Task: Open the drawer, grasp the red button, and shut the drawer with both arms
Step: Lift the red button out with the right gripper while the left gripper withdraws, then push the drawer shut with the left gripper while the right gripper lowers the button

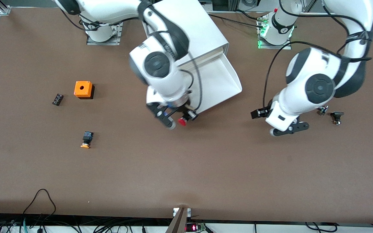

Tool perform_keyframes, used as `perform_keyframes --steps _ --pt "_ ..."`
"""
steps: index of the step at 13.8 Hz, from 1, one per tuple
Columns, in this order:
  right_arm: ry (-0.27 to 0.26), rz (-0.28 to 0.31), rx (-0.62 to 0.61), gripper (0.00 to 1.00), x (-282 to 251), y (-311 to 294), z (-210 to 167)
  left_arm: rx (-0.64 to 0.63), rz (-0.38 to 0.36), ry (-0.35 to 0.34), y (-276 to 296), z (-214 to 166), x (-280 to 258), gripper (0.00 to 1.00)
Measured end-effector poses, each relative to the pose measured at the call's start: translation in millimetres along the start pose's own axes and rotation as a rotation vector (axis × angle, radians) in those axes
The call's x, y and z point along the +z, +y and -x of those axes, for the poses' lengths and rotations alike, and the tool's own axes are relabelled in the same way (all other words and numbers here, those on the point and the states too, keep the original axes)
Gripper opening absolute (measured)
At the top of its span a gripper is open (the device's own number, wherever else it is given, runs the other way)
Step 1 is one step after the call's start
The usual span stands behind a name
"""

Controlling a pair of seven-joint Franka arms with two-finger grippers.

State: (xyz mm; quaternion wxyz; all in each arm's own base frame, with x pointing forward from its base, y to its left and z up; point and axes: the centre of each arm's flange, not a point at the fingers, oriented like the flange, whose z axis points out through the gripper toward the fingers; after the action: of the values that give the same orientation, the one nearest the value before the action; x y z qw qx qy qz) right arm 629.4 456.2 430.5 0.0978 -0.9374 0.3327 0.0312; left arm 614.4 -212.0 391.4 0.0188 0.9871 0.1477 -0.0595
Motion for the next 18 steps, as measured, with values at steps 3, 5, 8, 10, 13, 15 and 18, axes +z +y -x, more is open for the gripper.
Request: perform_keyframes --steps 3,5,8,10,13,15,18 --pt "-0.045 0.056 -0.226 0.4 -16 41 -89 -0.084 0.059 0.044 29 31 59 1.0" --pt "-0.071 0.079 -0.361 0.4 -22 69 -139 -0.117 0.063 0.06 51 60 92 1.0" --pt "-0.099 0.088 -0.516 0.4 -26 107 -197 -0.17 0.033 0.079 71 84 113 1.0" --pt "-0.13 0.106 -0.586 0.4 -13 131 -226 -0.189 0.028 0.073 86 101 119 1.0" --pt "-0.156 0.132 -0.675 0.4 24 174 -270 -0.183 0.022 0.067 98 116 123 1.0" --pt "-0.128 0.128 -0.711 0.4 56 202 -295 -0.179 0.015 0.055 103 124 126 1.0" --pt "-0.074 0.12 -0.719 0.4 116 234 -299 -0.151 -0.024 0.014 117 153 129 1.0"
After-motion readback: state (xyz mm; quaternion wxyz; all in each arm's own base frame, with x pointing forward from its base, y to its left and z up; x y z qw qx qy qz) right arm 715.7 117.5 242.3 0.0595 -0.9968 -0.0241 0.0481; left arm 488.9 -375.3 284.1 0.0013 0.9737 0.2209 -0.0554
